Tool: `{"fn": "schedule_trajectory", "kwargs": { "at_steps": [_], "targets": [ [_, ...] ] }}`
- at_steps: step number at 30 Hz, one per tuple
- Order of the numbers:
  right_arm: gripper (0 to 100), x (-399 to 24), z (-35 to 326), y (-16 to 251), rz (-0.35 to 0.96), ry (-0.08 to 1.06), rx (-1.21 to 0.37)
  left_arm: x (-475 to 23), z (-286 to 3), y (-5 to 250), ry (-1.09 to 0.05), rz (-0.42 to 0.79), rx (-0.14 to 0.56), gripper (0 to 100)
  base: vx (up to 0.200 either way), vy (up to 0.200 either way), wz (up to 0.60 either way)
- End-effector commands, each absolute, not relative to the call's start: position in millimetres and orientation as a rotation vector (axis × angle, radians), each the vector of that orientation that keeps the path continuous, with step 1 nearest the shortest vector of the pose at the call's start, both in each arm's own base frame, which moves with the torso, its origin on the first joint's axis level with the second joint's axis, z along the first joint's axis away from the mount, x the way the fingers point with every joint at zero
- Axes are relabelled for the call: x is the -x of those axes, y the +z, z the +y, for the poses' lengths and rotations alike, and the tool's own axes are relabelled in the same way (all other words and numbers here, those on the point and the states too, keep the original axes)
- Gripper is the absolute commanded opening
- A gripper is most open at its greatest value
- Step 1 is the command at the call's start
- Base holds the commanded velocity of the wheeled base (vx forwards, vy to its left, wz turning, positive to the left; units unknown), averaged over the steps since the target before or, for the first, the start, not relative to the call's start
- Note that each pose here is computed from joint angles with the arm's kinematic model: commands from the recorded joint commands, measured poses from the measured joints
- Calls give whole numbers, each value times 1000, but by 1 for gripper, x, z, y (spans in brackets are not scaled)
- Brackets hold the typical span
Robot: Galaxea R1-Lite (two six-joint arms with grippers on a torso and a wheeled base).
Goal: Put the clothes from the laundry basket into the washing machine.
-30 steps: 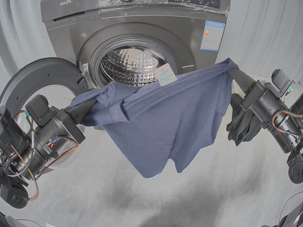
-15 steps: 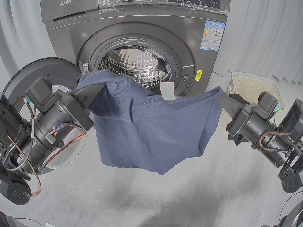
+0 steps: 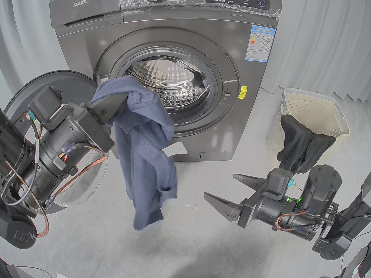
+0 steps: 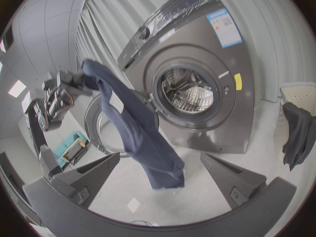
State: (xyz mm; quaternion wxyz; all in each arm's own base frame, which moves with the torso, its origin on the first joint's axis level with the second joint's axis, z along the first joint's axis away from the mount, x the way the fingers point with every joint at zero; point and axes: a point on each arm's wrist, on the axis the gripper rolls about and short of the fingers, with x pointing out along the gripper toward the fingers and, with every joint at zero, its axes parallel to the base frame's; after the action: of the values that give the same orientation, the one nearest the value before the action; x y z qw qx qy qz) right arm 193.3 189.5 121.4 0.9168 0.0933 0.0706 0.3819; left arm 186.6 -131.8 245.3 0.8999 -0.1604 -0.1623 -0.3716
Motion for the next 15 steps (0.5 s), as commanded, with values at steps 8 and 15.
{"fn": "schedule_trajectory", "kwargs": {
  "at_steps": [8,15],
  "targets": [
    [100,-206,221,73,212,827,-138,-183,-136,248,-793,-343,340,0,0,0,0],
    [100,-218,251,71,147,865,-167,-182,-137,248,-800,-344,341,0,0,0,0]
  ]
}}
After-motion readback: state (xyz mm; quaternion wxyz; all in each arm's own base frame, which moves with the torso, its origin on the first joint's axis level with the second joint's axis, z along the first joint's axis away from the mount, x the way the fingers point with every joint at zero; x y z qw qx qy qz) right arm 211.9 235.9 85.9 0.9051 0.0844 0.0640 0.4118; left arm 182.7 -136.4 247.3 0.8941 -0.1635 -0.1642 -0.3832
